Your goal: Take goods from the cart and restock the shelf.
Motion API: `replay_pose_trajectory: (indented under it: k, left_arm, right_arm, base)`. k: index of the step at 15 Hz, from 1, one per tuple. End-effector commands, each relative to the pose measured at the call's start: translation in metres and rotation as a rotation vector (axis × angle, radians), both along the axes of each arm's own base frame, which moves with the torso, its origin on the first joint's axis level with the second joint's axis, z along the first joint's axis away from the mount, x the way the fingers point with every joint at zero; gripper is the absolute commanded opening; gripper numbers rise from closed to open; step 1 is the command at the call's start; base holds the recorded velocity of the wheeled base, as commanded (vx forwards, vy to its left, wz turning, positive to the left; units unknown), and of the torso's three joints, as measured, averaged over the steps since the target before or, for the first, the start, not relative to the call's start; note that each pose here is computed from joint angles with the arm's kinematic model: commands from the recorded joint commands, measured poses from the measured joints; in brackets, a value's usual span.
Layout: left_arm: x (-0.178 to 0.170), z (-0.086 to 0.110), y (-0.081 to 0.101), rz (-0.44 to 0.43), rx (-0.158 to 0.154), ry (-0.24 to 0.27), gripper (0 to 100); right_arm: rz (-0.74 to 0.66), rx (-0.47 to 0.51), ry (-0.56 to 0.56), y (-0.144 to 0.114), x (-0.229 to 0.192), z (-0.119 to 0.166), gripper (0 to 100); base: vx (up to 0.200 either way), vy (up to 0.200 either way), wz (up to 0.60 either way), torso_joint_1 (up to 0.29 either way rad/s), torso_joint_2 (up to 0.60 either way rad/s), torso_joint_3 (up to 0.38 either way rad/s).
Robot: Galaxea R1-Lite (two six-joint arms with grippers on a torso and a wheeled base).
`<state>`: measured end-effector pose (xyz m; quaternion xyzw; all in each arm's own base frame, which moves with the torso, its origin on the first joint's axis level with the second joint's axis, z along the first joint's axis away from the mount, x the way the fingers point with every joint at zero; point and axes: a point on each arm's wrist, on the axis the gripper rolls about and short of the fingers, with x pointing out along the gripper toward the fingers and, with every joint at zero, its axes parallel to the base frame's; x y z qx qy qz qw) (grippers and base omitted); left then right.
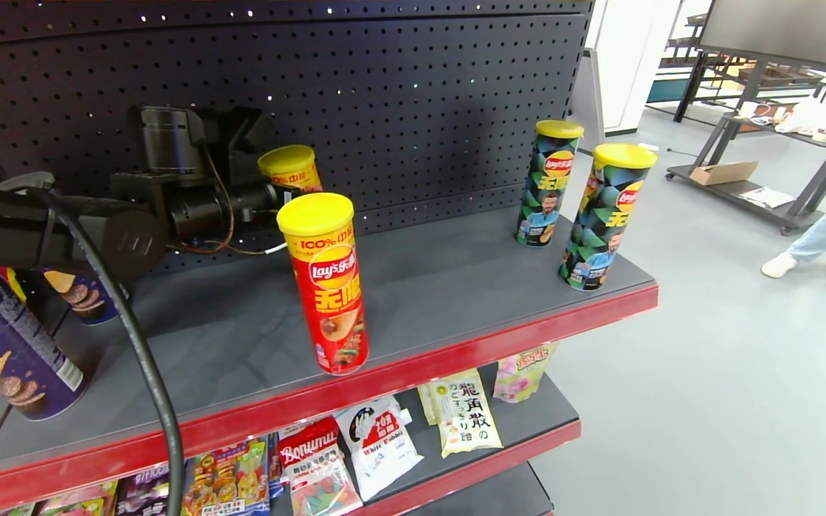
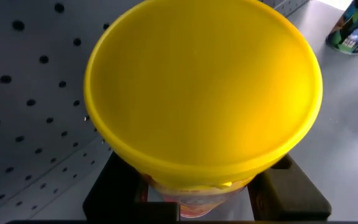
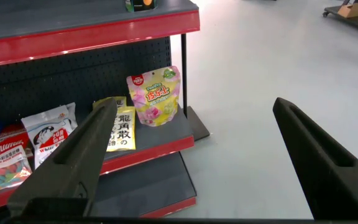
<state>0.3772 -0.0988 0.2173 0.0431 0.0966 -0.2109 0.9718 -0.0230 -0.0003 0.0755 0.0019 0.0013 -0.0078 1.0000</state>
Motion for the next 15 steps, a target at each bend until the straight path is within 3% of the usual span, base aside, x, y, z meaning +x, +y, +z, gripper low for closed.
replay_pose_trajectory:
  k: [1,15]
  left_arm:
    - [-0.0042,0.0061,0.0008,0.002,-0.002,-0.005,0]
    - [-0.0058,0.0011,-0.0081,-0.025,0.001,0.026,0]
  right_arm:
    - [0.0,-0.001,0.001,0.0,0.0,0.0,100]
    - [0.0,-0.001,0.001,0.0,0.0,0.0,100]
  base:
    - [0.0,0.0,0.0,0.0,0.0,0.0]
    - [0.0,0.0,0.0,0.0,0.0,0.0]
